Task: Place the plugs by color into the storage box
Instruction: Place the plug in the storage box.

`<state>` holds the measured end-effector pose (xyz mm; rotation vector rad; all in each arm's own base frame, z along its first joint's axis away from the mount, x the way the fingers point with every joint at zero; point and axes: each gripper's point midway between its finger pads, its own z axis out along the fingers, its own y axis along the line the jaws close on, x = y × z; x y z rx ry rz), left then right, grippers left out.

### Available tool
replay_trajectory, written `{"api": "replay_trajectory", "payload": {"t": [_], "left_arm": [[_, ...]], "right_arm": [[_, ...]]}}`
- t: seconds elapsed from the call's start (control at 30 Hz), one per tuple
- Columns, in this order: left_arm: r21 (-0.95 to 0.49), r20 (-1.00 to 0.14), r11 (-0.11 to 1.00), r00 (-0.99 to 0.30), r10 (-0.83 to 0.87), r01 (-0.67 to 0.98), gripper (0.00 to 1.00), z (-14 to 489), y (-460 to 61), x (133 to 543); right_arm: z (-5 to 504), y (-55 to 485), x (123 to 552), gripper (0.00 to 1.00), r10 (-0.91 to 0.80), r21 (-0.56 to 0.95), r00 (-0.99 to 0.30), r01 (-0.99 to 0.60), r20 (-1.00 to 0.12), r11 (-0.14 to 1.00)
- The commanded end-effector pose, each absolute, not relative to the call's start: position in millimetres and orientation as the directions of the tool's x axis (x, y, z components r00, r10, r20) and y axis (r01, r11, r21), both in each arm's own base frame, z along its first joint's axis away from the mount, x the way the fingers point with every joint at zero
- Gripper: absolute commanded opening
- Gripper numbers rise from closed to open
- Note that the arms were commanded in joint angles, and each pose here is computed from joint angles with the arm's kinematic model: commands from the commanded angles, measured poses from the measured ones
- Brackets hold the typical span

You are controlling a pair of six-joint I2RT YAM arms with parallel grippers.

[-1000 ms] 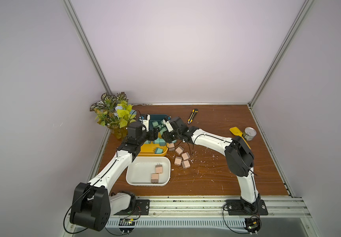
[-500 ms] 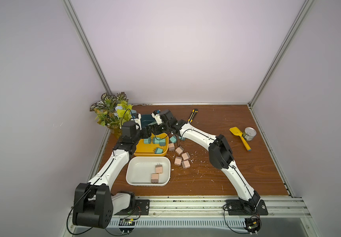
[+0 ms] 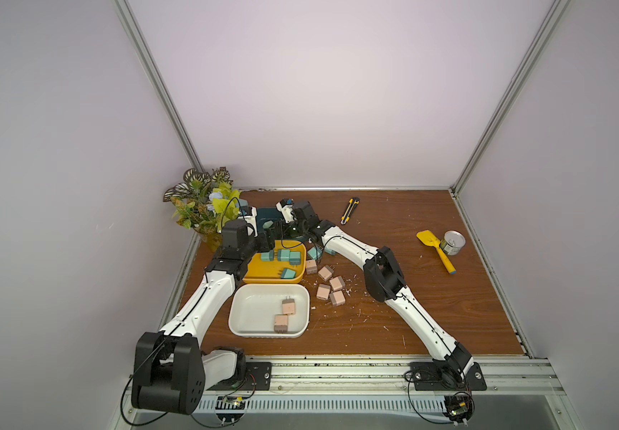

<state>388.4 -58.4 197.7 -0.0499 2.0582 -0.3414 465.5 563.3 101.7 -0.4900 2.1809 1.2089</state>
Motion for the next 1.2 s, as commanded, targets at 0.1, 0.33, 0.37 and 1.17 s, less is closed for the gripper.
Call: {"api": "replay_trajectory", "payload": {"t": [0.1,0.33,0.37,1.17], "left_arm": [[-0.263,-0.862,0.958,-0.474,-0.181,0.112,0.70,209.7,-56.6,392.6],[-0.298,-0.849,0.945,-0.490,-0.196,0.138,0.70,204.6,-64.3,393.2],[-0.299,-0.849,0.944,-0.490,-0.198,0.138,0.70,204.9,-64.2,393.0],[-0.340,-0.861,0.921,-0.457,-0.223,0.191,0.69,218.2,-73.0,383.3]], "right_arm": [[174.9,566.3,462.6,0.72,0.024,0.644,-0.706,-0.631,-0.708,0.431],[202.6,553.9,455.5,0.70,0.021,0.628,-0.698,-0.630,-0.716,0.457],[207.3,552.3,453.6,0.69,0.021,0.631,-0.701,-0.628,-0.713,0.455],[258.2,465.2,376.7,0.65,0.077,0.568,-0.656,-0.582,-0.751,0.581]]}}
